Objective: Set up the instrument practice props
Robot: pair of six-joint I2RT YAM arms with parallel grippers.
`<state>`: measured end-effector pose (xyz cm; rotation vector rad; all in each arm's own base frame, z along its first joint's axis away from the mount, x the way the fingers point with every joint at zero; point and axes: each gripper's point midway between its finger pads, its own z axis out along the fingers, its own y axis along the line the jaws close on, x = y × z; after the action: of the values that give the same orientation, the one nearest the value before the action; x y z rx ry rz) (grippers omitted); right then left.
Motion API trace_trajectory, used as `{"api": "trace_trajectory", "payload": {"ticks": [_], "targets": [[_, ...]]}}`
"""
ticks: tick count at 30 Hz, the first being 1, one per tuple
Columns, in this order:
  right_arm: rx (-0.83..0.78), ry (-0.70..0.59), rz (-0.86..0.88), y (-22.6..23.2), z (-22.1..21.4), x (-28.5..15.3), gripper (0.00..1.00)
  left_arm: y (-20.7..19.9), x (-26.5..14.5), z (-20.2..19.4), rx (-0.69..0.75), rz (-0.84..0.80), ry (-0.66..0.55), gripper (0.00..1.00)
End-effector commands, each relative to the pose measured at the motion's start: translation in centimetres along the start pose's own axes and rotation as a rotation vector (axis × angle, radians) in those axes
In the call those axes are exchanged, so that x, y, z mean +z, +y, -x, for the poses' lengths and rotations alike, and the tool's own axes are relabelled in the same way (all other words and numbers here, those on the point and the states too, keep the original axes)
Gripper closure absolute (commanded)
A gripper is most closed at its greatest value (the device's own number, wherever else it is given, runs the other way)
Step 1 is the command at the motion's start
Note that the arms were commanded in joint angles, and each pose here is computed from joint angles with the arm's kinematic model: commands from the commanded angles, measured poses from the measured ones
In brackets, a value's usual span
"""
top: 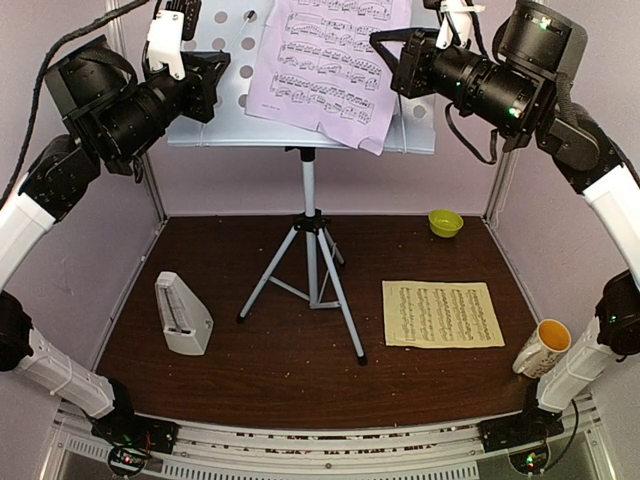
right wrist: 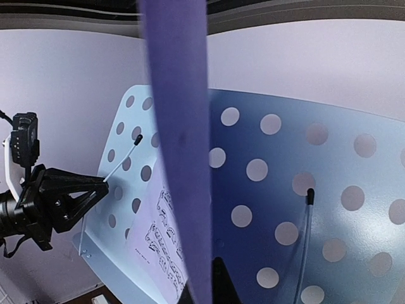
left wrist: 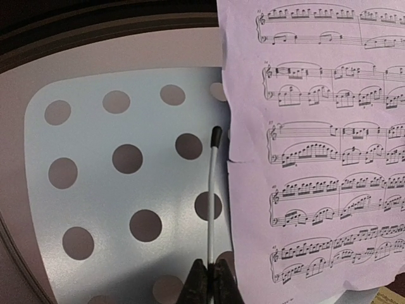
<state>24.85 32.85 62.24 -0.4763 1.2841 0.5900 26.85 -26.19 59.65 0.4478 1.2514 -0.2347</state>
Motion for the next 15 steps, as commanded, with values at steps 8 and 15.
{"api": "trace_trajectory", "payload": {"ticks": [8, 15], "targets": [[-0.186, -0.105, 0.125, 2.4, 1.1, 2.6, 1.00, 1.9, -1.7, 4.8, -0.063, 0.007, -0.175, 1.00], [-0.198, -0.167, 0.182, 3.4, 1.8, 3.8, 1.00, 2.0, -2.4, 5.1, -0.078, -0.001, -0.204, 1.00]]}}
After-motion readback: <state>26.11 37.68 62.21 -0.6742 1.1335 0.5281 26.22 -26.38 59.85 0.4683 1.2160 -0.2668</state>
